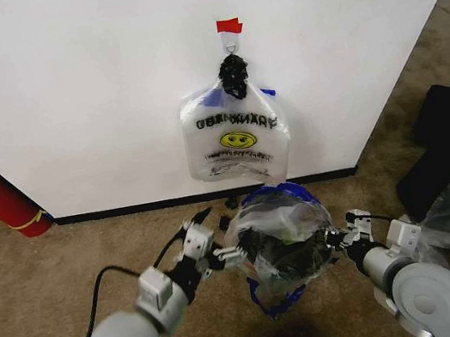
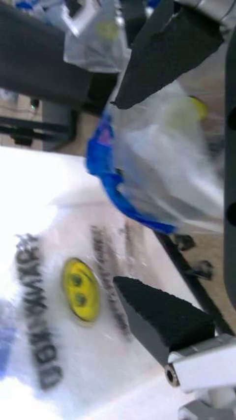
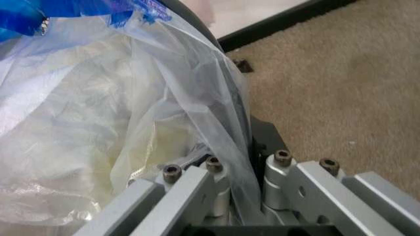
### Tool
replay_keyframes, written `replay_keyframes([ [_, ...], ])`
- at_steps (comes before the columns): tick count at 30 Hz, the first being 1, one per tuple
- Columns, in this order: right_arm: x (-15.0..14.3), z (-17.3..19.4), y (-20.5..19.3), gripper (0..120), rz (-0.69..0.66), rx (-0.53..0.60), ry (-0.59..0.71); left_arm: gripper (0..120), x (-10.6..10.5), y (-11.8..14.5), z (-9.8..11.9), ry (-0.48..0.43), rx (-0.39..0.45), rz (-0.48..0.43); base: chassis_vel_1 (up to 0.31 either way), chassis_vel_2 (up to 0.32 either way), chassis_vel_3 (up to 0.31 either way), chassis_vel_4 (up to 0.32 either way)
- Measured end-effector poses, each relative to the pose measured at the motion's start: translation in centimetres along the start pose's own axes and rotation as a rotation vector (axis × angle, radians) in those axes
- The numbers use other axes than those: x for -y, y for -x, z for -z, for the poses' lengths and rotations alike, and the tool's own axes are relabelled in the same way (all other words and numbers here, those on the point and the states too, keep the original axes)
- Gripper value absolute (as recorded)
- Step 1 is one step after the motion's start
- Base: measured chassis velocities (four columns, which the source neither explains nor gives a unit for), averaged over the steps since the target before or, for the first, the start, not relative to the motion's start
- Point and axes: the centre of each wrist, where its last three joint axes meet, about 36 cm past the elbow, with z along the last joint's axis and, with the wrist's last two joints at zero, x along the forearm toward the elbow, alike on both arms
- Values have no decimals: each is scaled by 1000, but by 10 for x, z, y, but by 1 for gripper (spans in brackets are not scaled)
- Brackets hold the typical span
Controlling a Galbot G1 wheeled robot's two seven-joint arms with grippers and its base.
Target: Pick up the garbage bag from the wall and place it over the trash bin.
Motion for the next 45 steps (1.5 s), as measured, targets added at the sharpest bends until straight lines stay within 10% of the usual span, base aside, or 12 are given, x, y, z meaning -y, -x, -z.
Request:
replay_keyframes([
  [17, -6, -7, -3, 0, 10, -14, -76, 97, -2, 64, -9, 32, -67, -138, 0, 0, 0, 0],
  [45, -6, -13, 3, 0, 2, -26, -73, 2, -5, 116, -37, 161, -115, -69, 0, 0, 0, 0],
])
